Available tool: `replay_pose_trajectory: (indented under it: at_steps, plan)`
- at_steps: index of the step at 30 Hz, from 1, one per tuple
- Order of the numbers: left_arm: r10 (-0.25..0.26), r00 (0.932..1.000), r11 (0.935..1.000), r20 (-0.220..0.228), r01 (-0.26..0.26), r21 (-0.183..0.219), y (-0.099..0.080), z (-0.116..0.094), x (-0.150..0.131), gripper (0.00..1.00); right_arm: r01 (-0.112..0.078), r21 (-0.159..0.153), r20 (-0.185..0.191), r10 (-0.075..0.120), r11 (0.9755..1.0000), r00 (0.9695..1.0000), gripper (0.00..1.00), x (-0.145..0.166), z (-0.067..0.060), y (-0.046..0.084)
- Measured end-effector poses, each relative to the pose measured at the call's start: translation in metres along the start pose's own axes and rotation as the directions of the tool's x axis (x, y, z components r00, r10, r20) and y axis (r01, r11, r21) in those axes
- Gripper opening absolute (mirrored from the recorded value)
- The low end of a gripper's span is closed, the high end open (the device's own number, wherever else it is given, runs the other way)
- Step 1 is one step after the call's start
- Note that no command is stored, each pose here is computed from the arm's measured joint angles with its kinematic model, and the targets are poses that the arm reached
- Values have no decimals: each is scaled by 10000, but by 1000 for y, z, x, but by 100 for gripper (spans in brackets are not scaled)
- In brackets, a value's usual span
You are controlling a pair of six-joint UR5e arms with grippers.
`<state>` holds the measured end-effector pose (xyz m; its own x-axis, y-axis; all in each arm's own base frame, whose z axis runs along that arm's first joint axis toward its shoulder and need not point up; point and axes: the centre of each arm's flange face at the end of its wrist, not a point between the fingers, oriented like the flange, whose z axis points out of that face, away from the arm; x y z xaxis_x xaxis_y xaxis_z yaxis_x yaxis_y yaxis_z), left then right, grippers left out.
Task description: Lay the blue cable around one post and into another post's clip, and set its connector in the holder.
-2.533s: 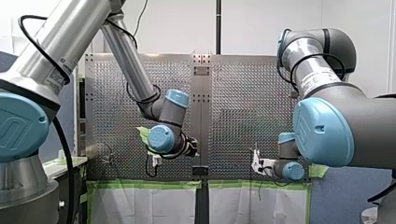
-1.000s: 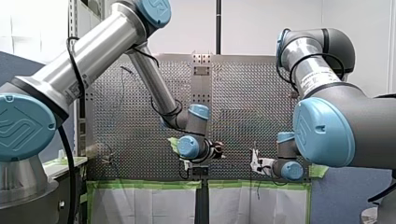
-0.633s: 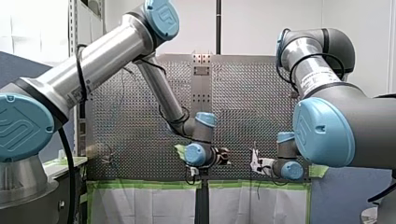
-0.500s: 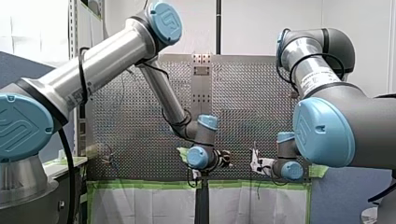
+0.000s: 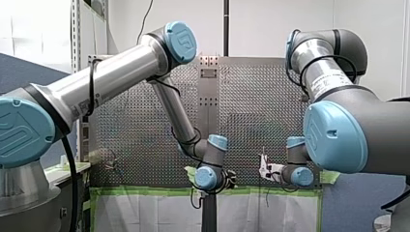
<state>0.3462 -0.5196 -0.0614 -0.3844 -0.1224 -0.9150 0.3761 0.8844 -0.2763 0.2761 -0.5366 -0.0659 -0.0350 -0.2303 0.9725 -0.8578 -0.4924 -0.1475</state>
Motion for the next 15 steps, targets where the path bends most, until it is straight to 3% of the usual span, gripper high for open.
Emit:
replay_pose_trajectory:
  at_steps: [5, 15]
  plan:
    - [46, 9999, 9997, 138, -43, -243, 2, 0, 4, 100, 3, 0, 1, -3, 10000, 10000, 0, 0, 0, 0]
    - [-125, 9977, 9998, 674, 113, 182, -15, -2, 5, 100, -26, -15, 14, 26, 10000, 10000, 0, -1, 0, 0]
